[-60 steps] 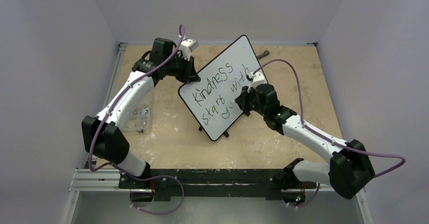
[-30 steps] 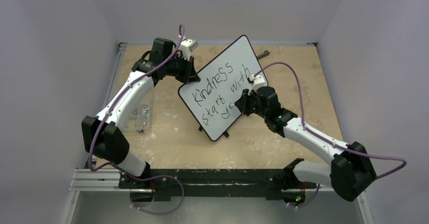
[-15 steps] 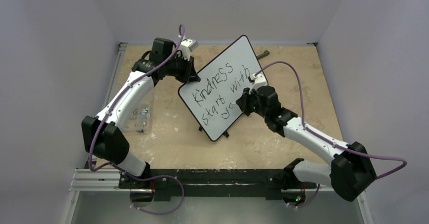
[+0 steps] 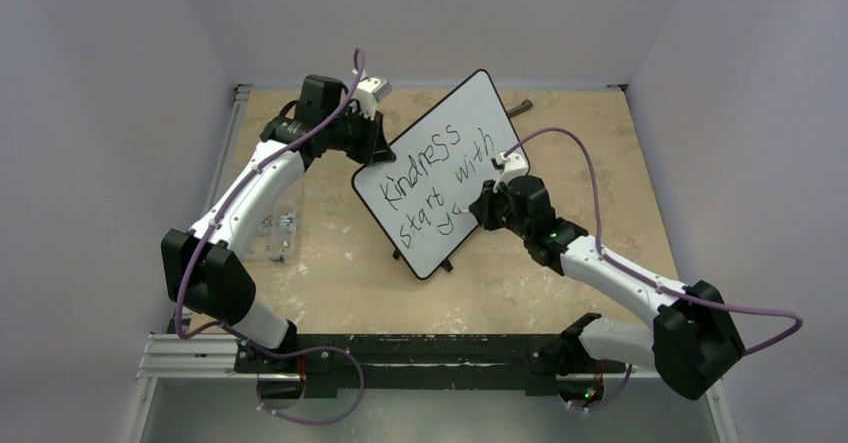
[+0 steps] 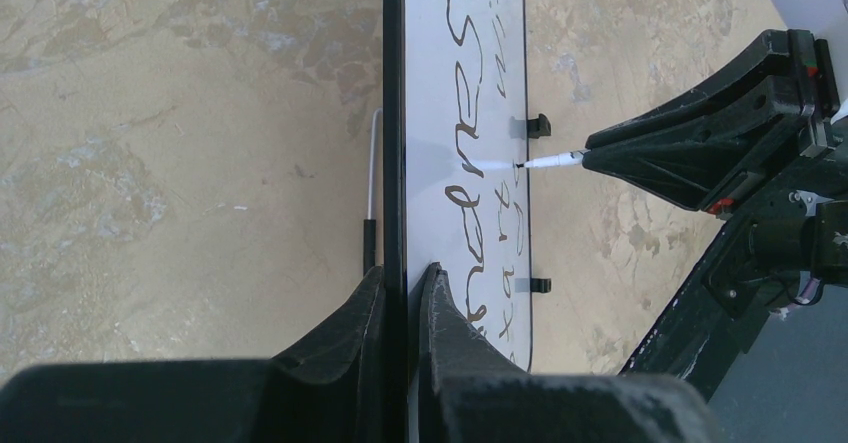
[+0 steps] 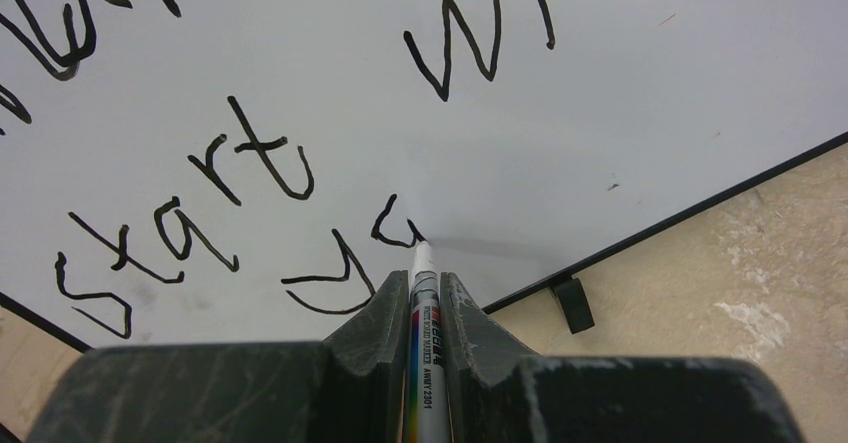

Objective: Write a sentence on the whiteboard
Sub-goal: Write a sentence on the whiteboard, then move the whiteboard to the center of the board.

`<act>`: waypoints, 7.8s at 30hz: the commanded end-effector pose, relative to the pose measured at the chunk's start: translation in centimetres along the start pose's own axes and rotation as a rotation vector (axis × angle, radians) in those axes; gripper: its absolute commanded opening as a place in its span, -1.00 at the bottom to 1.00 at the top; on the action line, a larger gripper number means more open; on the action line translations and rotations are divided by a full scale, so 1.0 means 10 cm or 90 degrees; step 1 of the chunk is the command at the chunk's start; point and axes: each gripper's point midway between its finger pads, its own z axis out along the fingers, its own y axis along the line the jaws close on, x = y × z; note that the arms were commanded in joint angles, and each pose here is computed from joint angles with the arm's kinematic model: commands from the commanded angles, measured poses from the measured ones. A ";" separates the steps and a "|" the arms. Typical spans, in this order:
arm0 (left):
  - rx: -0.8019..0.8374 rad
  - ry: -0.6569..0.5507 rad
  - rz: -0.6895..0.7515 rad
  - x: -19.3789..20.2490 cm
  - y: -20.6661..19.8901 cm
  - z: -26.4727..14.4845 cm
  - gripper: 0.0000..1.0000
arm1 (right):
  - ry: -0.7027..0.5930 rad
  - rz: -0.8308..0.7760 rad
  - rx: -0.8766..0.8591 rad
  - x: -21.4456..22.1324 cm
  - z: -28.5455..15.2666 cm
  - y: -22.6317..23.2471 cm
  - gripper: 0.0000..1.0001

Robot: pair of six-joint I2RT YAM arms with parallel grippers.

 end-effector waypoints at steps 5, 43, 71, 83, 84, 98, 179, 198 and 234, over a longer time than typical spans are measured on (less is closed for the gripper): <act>-0.067 0.109 0.034 0.44 0.22 0.02 -1.00 | -0.009 0.002 -0.014 -0.04 -0.01 0.05 -1.00; -0.069 0.111 0.034 0.45 0.23 0.02 -1.00 | -0.079 0.013 0.022 -0.47 0.07 -0.01 -1.00; -0.066 0.107 0.034 0.45 0.21 0.00 -1.00 | -0.055 -0.001 0.078 -0.34 0.10 -0.21 -1.00; -0.064 0.109 0.033 0.45 0.21 0.02 -1.00 | -0.080 -0.008 0.069 -0.67 0.18 -0.13 -1.00; -0.064 0.108 0.033 0.45 0.21 0.01 -1.00 | -0.083 -0.007 0.067 -0.70 0.19 -0.12 -1.00; -0.066 0.109 0.033 0.45 0.22 0.01 -1.00 | -0.067 0.002 0.060 -0.55 0.21 -0.14 -1.00; -0.061 0.227 0.089 1.00 0.42 -0.03 -0.43 | -0.132 0.039 0.022 -0.53 -0.69 -0.11 -1.00; -0.058 0.178 0.106 0.82 0.31 -0.15 -0.24 | -0.128 0.044 0.024 -0.52 -0.66 -0.12 -1.00; 0.088 0.117 0.018 0.42 -0.48 0.71 -0.31 | -0.226 0.039 0.160 -1.17 -1.14 -0.44 -1.00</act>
